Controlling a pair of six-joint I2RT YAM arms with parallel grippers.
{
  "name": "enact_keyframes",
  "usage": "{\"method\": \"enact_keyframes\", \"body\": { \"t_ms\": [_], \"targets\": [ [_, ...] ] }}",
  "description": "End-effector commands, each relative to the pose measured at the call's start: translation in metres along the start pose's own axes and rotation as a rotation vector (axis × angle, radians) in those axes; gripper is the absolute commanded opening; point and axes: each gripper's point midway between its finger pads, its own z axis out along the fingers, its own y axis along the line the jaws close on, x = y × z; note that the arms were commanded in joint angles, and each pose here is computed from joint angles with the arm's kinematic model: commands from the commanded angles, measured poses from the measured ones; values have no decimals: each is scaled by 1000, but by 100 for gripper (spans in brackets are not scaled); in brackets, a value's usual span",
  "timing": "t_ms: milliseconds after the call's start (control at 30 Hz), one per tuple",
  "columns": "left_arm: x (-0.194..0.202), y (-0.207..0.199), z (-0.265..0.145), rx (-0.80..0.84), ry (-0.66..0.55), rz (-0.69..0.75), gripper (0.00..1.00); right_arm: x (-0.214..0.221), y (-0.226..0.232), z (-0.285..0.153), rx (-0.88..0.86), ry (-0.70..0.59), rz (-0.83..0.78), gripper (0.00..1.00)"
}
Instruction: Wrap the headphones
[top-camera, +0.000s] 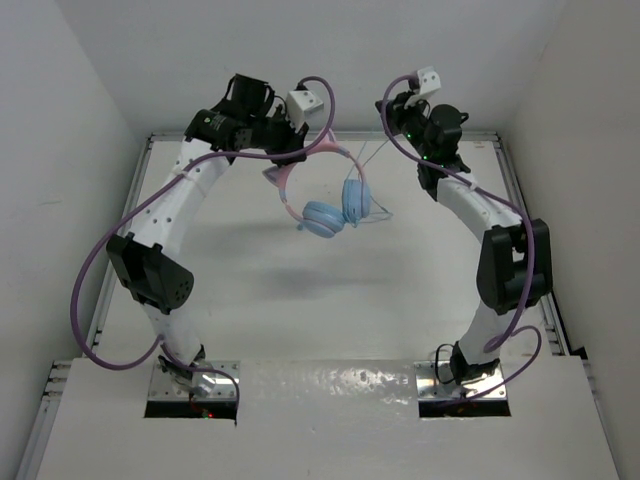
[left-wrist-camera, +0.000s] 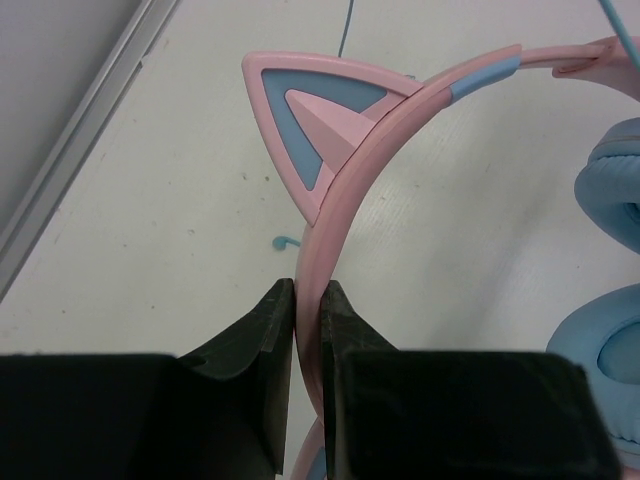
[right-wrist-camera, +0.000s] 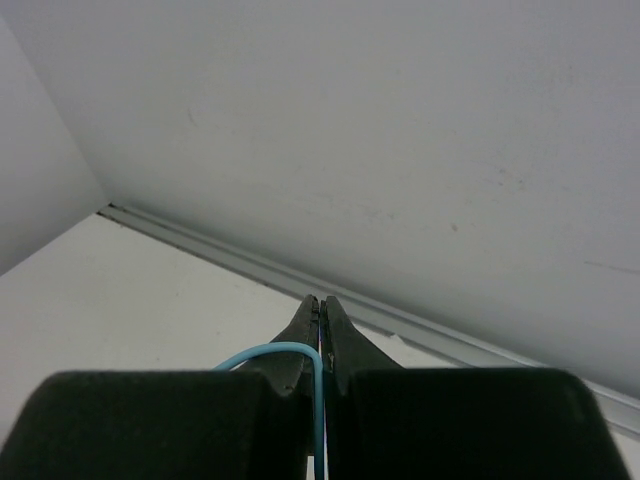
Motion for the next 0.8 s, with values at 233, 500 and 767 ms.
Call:
{"method": "enact_keyframes", "body": {
  "t_ms": [233, 500, 767],
  "targets": [
    [-42, -25, -23, 97, -139, -3, 0, 46, 19, 13, -156, 120, 98, 0],
    [-68, -34, -30, 149, -227, -73, 0, 78, 79, 8, -332, 100, 239, 2],
    [-100, -18, -52, 79, -321, -133, 0, 117, 116, -17, -492, 112, 455, 51]
  ]
}}
